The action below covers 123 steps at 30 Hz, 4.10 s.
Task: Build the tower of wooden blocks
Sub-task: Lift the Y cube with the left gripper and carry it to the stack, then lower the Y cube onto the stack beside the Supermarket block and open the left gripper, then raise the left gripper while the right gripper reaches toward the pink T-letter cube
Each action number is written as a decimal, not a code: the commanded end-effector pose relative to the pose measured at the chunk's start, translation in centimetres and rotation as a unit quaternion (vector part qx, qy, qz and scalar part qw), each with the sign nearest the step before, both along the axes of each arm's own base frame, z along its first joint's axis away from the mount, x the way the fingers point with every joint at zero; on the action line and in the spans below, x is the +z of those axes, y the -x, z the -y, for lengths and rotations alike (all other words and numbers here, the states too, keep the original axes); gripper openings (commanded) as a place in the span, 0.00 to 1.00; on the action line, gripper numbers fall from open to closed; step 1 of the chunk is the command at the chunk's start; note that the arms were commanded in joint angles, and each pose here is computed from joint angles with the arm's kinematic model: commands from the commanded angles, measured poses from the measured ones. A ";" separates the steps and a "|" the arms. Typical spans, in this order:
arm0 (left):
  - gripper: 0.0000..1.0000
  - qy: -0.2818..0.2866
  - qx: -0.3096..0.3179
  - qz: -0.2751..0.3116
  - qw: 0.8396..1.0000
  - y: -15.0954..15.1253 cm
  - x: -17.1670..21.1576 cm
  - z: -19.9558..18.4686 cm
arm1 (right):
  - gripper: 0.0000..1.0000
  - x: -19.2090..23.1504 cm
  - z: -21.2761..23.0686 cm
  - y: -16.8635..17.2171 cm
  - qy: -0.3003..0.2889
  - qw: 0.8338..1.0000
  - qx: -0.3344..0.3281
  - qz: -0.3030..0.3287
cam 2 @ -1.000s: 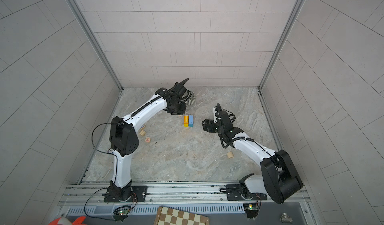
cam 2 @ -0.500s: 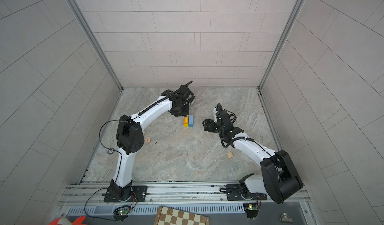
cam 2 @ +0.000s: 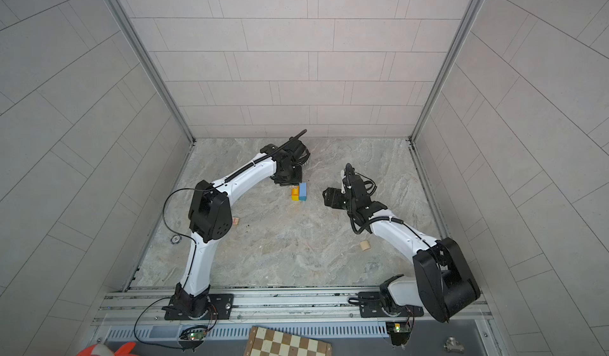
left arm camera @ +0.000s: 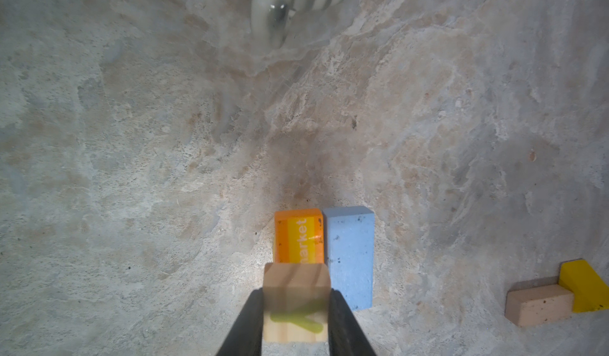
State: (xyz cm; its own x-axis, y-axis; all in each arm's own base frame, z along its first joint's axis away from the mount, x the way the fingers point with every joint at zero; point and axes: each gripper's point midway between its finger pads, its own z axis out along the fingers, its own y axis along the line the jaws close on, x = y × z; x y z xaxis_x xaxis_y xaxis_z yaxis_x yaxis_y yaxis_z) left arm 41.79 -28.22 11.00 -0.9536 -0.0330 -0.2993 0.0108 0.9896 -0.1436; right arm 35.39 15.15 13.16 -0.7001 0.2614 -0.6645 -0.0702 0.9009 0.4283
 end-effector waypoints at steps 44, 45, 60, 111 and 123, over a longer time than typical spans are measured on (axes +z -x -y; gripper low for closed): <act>0.31 -0.002 0.014 -0.017 1.000 0.5 -2.7 0.5 | 0.83 -0.2 0.3 -0.4 -0.005 1.000 -0.013 -0.004; 0.31 -0.002 0.014 -0.016 1.000 0.5 -2.6 0.5 | 0.83 -0.2 0.3 -0.4 -0.006 1.000 -0.014 -0.004; 0.57 -0.004 0.013 -0.004 1.000 0.0 -1.7 0.5 | 0.83 -0.3 0.2 -0.3 -0.007 1.000 -0.012 -0.006; 0.96 0.121 0.271 0.187 0.937 13.0 11.2 -27.4 | 0.73 -4.8 -34.1 7.3 0.148 0.842 0.517 0.034; 0.96 0.122 0.280 0.220 0.927 15.1 10.2 -28.1 | 0.76 -7.2 -37.8 5.7 0.143 0.833 0.533 0.047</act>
State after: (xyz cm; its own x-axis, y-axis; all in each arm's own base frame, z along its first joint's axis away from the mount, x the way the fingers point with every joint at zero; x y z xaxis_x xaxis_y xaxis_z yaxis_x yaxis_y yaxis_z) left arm 26.47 -0.47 21.60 -0.5679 -0.5921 -0.5718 -0.3715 0.8043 -0.4638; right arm 29.67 52.44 6.38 -0.4111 -0.6368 -0.6523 -0.8992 0.4009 0.1754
